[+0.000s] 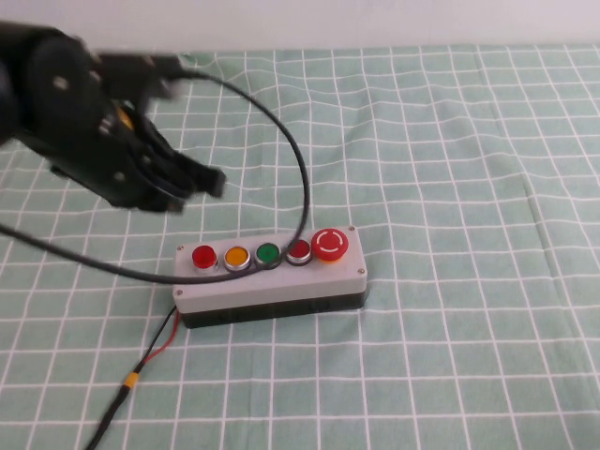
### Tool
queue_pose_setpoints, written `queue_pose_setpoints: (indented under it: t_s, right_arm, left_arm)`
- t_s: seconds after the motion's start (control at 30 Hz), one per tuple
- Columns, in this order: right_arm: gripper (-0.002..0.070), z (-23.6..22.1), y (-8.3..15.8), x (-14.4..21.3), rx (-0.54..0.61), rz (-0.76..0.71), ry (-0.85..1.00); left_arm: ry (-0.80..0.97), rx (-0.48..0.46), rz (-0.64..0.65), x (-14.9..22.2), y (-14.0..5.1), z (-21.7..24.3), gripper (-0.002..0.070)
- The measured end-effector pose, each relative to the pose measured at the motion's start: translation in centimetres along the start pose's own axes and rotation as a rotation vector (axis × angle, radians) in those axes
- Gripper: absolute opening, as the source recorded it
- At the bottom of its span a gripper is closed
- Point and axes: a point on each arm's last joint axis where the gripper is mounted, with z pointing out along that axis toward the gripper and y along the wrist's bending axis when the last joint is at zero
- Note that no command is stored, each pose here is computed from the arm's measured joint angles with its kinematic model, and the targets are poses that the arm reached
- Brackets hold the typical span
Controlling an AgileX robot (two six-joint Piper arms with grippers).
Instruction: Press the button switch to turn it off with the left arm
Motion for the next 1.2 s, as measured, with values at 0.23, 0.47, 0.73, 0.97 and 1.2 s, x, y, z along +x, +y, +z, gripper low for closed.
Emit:
queue_pose_setpoints:
  t_s: [0.23,0.47,0.73,0.97,1.2]
  right_arm:
    - [-0.0017,0.0,0.0,0.0,0.0,0.0,0.0]
    - [-0.0017,0.0,0.0,0.0,0.0,0.0,0.0]
    - [-0.0017,0.0,0.0,0.0,0.0,0.0,0.0]
    - [-0.0017,0.0,0.0,0.0,0.0,0.0,0.0]
    - [-0.0017,0.0,0.0,0.0,0.0,0.0,0.0]
  left_arm:
    - [-0.326,-0.034,-0.01,2.2,0.4,-12.1,-0.0002]
    - [-0.479,-0.046,-0.078,9.2,1.1,-18.1,-0.0002]
    - [-0.653,-0.039,-0.126,19.8,2.0,-20.9,-0.0002]
    - [-0.814,-0.025,-0.139,26.3,2.4,-21.8,-0.0002]
    - [-0.825,-0.029,-0.15,28.5,2.6,-22.1,-0.0002]
